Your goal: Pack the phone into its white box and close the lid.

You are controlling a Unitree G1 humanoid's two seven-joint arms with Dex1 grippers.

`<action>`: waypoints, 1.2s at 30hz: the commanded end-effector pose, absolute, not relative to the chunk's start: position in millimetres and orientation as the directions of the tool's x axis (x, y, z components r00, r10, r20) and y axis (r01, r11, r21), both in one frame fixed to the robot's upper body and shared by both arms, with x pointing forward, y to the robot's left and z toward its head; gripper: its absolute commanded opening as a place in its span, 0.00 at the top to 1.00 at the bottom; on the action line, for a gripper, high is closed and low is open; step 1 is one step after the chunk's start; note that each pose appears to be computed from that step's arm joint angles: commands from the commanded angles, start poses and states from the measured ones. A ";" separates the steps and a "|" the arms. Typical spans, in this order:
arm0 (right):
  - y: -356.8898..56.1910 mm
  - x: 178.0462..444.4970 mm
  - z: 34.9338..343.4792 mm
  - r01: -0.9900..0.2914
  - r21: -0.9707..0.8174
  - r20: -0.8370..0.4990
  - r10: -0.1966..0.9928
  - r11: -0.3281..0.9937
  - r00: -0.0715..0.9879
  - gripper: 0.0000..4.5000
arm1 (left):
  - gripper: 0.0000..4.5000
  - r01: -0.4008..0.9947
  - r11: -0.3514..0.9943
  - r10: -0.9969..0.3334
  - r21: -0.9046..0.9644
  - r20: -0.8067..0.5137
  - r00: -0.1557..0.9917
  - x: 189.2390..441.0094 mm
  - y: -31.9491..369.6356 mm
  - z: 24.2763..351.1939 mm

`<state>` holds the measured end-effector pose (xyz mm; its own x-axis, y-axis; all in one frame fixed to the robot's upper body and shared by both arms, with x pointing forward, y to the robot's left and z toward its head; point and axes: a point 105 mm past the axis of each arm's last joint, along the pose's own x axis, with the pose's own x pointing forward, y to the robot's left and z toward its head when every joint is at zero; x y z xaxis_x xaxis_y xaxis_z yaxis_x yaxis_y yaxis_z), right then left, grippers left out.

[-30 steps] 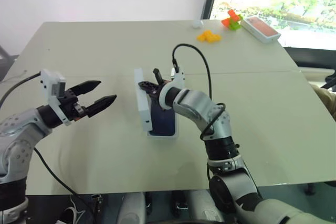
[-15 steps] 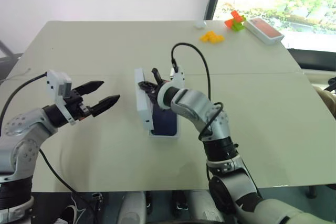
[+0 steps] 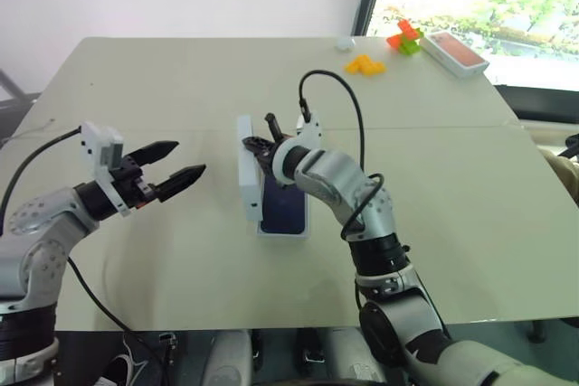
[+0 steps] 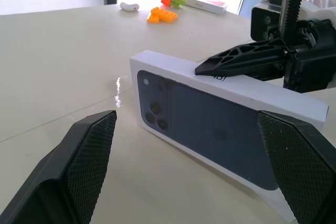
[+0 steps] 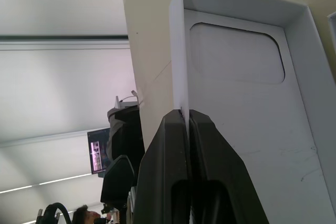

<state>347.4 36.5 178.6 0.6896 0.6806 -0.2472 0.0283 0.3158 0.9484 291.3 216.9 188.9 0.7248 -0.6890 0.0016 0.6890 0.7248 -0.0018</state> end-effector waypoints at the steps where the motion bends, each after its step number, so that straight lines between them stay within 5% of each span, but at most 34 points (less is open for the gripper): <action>1: 56.8 339.4 154.1 0.156 0.927 -0.358 0.679 0.341 0.641 0.98 | 0.00 0.676 0.736 -0.676 0.020 -0.004 0.737 293.6 219.4 187.2; 13: 57.1 338.3 156.4 0.100 0.932 -0.330 0.700 0.349 0.633 0.98 | 0.00 0.625 0.779 -0.626 -0.051 -0.004 0.780 322.6 193.4 151.5; 16: 56.8 338.3 155.4 0.098 0.928 -0.336 0.697 0.358 0.633 0.81 | 0.00 0.633 0.770 -0.635 -0.074 -0.006 0.772 327.4 182.2 146.6; 23: 56.1 339.2 160.9 0.065 0.929 -0.319 0.699 0.364 0.640 0.04 | 0.00 0.620 0.779 -0.625 -0.095 -0.029 0.780 331.3 179.6 134.7; 30: 42.1 352.7 176.1 -0.123 0.888 -0.236 0.667 0.444 0.707 0.02 | 0.00 0.649 0.752 -0.654 -0.114 -0.002 0.757 329.4 168.3 138.0; 36: 20.9 363.4 198.4 -0.190 0.907 -0.114 0.656 0.375 0.746 0.02 | 0.00 0.667 0.737 -0.668 -0.109 0.034 0.743 328.9 158.2 143.1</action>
<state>363.3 22.0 165.4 0.7343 0.6347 -0.2407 -0.0805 0.4336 0.8975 329.5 162.6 122.4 0.7580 -0.6516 -0.0291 0.6398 0.7514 -0.1611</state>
